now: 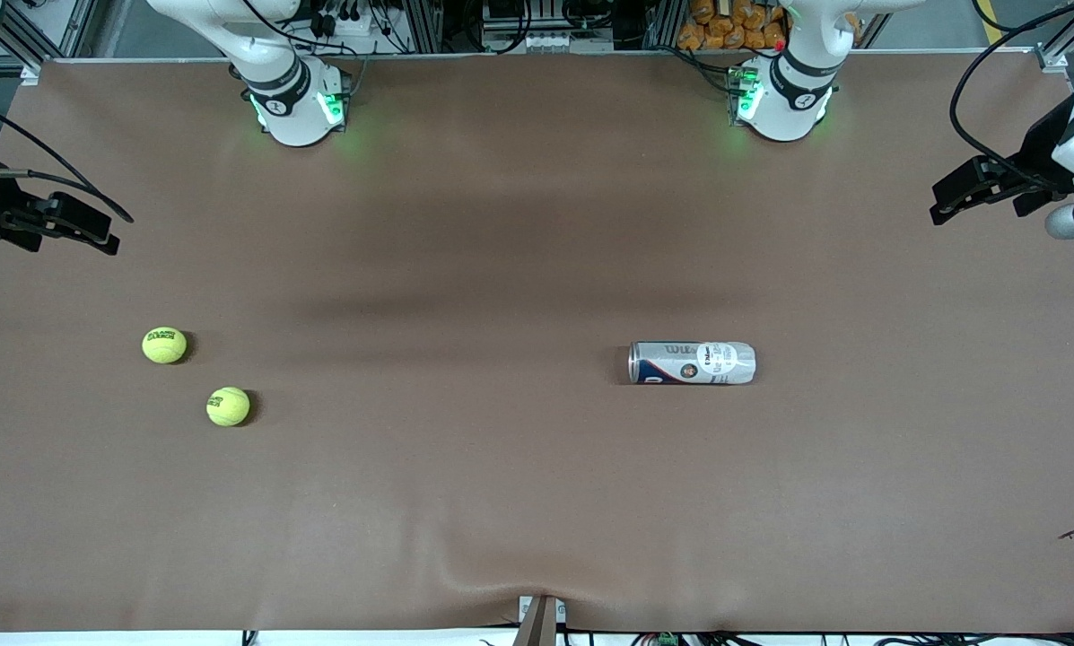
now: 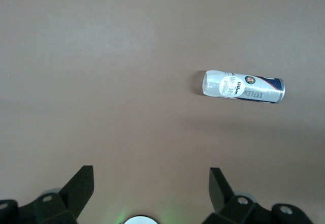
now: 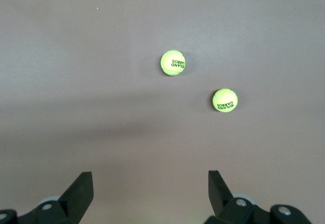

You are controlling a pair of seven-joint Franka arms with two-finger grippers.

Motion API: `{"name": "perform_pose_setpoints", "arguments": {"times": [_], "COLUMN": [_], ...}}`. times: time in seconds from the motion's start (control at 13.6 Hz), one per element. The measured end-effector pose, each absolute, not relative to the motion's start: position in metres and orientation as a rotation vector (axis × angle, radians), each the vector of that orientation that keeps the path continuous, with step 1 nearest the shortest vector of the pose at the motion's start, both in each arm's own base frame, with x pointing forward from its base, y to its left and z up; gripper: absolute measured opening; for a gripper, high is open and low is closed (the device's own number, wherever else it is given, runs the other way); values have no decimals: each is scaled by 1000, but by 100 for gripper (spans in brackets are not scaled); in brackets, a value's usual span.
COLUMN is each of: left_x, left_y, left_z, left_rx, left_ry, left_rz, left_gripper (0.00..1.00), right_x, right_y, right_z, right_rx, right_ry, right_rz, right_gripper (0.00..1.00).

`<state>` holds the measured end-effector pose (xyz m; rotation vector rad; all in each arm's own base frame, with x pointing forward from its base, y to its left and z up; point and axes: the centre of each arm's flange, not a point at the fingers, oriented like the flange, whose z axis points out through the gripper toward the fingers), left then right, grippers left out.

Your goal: Insert tennis ball vertically with right arm

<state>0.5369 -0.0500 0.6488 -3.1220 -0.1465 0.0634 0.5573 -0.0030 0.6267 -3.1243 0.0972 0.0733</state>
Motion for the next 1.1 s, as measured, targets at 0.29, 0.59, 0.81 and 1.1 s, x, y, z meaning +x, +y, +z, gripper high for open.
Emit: {"name": "perform_pose_setpoints", "arguments": {"times": [0.29, 0.59, 0.81, 1.1], "left_x": [536, 536, 536, 535], "left_y": [-50, -47, -41, -42], "left_z": [649, 648, 648, 644], "left_rx": [-3121, -3119, -3119, -3119], "left_ry": [-147, -153, -160, -117], "left_rz": [73, 82, 86, 115], "left_gripper": [100, 100, 100, 100], "right_x": [557, 557, 557, 557], "right_y": [-3, -3, -3, -3], "right_z": [627, 627, 627, 627], "right_rx": [-3124, -3124, -3124, -3124], "right_ry": [97, 97, 97, 97], "right_rz": [73, 73, 73, 73], "right_gripper": [100, 100, 100, 100]}}
